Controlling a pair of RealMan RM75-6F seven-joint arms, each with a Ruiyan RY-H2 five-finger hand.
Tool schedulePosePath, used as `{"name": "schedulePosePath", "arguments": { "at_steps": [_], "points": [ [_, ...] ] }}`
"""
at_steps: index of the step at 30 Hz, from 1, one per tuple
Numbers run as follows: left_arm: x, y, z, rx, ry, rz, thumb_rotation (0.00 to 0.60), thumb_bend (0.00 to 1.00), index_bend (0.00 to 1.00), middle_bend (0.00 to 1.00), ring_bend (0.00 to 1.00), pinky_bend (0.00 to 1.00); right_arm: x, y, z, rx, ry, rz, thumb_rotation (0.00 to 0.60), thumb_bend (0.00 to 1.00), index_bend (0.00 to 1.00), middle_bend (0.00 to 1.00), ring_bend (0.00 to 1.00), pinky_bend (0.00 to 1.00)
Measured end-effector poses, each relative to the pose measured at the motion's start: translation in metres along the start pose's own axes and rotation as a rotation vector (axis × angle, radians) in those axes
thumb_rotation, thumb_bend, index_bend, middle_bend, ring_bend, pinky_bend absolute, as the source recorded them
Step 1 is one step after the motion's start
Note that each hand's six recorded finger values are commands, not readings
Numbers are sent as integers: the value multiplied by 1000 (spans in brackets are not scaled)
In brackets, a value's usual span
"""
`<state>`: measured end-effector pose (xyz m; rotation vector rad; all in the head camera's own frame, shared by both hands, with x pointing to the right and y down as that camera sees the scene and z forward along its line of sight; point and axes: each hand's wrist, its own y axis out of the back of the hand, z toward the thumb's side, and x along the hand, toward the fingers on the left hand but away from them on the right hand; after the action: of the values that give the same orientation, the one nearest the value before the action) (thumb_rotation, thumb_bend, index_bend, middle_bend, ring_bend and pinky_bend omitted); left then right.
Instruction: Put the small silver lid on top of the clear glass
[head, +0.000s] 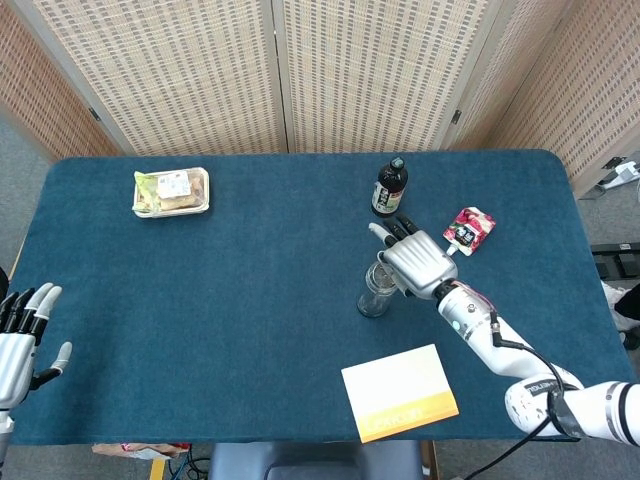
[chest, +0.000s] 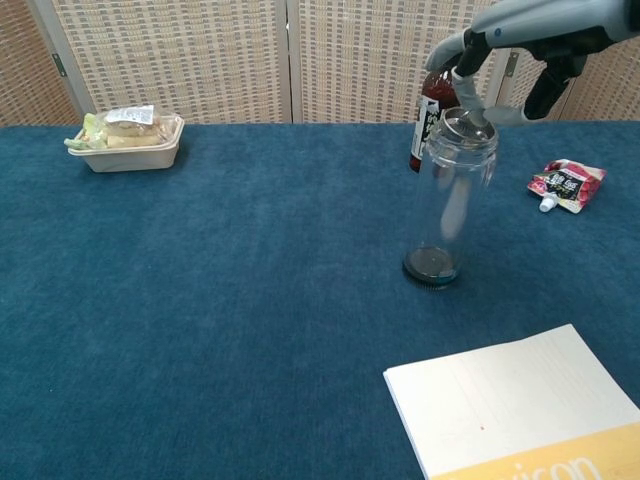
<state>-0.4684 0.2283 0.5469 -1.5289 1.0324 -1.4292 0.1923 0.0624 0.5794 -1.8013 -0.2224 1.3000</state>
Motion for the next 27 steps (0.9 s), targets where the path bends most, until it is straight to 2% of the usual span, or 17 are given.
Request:
{"name": "schedulePosePath", "arguments": {
  "at_steps": [3, 6, 13, 18, 22, 27],
  "points": [
    [0, -1, 0, 1, 0, -4, 600, 362, 0, 52, 0, 14, 4, 0, -4, 5, -13, 8, 600, 436, 282, 0, 0, 0],
    [1, -2, 0, 5, 0, -7, 600, 362, 0, 52, 0, 14, 8, 1, -9, 8, -30, 14, 600, 408, 225, 0, 0, 0],
    [1, -3, 1, 9, 1, -11, 600, 362, 0, 52, 0, 14, 13, 3, -17, 5, -63, 18, 600, 397, 221, 0, 0, 0],
    [2, -5, 0, 19, 3, -16, 600, 362, 0, 52, 0, 14, 24, 14, -20, -37, -66, -35, 600, 386, 208, 0, 0, 0],
    [3, -6, 1, 24, 1, -17, 600, 362, 0, 52, 0, 14, 49, 20, -29, -56, -76, -103, 600, 379, 139, 0, 0, 0],
    [3, -9, 5, 32, -6, -29, 600, 362, 0, 52, 0, 14, 91, 3, -48, -72, -108, -169, 600, 377, 15, 0, 0, 0]
  ]
}}
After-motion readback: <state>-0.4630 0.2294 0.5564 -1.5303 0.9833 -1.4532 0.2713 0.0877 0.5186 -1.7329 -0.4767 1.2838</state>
